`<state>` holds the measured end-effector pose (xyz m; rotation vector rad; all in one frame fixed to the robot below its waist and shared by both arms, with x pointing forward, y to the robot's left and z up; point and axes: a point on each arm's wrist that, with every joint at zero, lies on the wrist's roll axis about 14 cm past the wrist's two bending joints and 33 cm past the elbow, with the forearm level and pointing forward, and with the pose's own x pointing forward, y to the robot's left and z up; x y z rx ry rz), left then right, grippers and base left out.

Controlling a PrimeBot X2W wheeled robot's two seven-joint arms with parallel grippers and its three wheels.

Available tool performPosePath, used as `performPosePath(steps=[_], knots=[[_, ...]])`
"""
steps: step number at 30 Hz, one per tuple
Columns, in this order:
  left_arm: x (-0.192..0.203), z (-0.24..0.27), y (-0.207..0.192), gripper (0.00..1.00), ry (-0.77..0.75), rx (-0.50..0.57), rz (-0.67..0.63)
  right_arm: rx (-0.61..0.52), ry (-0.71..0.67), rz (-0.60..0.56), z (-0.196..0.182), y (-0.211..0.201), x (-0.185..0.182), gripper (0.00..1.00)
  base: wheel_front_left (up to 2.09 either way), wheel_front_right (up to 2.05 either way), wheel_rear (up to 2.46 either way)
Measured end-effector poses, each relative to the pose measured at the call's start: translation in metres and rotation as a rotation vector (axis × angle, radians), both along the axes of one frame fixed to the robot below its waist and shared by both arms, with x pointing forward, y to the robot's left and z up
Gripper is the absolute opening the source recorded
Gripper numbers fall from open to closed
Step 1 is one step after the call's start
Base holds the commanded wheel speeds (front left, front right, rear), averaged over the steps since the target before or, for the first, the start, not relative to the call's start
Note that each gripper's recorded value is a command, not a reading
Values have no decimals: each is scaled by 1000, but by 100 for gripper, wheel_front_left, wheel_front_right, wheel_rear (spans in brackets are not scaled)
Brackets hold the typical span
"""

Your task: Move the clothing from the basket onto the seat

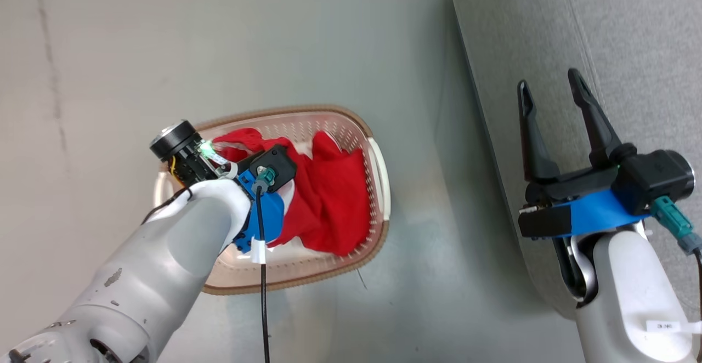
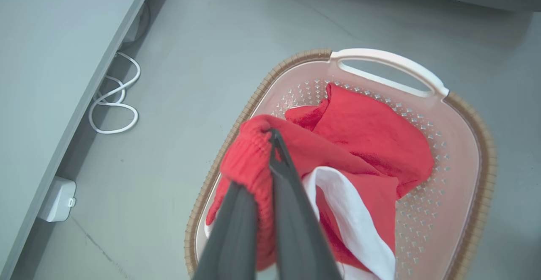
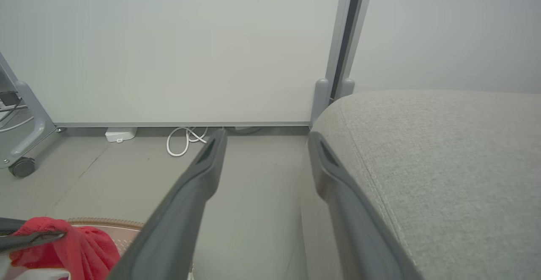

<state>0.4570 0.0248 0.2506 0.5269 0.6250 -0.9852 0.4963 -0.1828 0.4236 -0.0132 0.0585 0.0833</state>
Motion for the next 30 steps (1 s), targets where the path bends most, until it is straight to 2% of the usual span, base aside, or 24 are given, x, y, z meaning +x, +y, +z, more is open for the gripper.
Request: performPosePath(steps=[17,30], knots=[[33,160,-18,0,-271,-369,230,16,-85,45,50,21,-28,100,0,0,0],[33,291,-36,0,-512,-615,239,23,-135,49,77,24,-54,100,0,0,0]])
